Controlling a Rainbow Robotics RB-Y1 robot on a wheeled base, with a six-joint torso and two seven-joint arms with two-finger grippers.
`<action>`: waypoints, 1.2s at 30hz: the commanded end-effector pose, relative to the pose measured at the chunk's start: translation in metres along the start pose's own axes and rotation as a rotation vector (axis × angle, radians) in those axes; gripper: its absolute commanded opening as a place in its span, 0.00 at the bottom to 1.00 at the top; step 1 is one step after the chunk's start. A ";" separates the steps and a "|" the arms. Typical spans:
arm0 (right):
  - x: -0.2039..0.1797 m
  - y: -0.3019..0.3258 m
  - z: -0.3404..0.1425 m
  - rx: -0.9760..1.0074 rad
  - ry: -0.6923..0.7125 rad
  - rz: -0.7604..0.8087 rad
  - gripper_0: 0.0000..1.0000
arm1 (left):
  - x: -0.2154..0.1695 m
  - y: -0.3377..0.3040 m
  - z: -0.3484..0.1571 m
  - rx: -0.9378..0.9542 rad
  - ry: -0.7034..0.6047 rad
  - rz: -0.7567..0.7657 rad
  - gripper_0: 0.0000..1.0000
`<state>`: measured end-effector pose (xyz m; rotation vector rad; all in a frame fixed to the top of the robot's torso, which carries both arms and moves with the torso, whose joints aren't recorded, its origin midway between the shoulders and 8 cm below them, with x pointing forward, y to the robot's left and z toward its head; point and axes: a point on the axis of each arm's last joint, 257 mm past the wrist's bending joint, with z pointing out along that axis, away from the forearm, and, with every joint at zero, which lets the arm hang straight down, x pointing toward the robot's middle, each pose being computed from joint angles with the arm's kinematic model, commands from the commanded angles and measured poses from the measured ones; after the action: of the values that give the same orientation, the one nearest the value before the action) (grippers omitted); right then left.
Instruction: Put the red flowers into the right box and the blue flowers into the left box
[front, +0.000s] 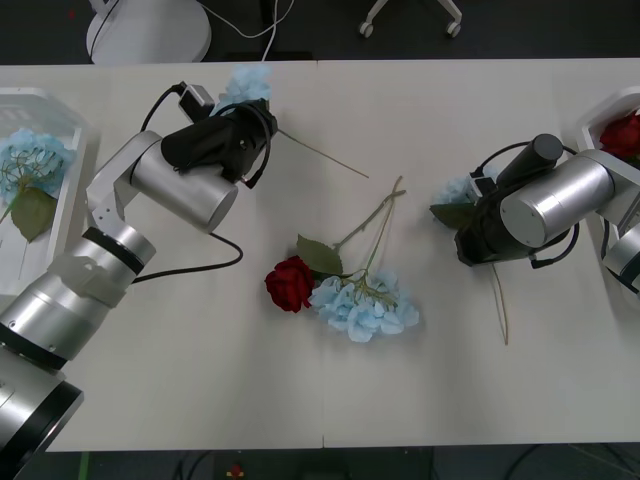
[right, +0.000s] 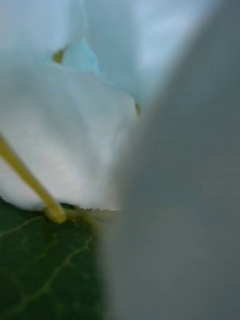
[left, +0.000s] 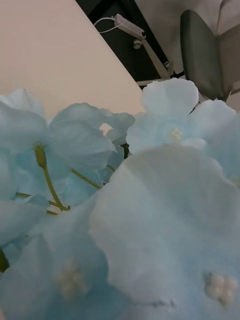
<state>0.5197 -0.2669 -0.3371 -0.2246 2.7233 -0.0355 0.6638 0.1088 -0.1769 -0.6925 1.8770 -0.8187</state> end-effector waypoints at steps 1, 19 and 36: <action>-0.023 0.016 -0.009 -0.018 -0.043 -0.016 0.00 | -0.026 0.008 -0.019 0.026 -0.034 0.022 0.00; -0.111 0.007 -0.097 -0.220 -0.232 -0.051 0.00 | -0.083 0.013 -0.072 -0.117 0.126 0.512 0.00; -0.193 0.153 -0.241 -0.678 -0.570 -0.394 0.00 | -0.086 0.067 -0.079 -0.232 0.266 0.772 0.01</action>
<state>0.5720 -0.1341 -0.1057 -0.7019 2.1725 0.6882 0.6074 0.2322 -0.1771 0.0217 2.2876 -0.2353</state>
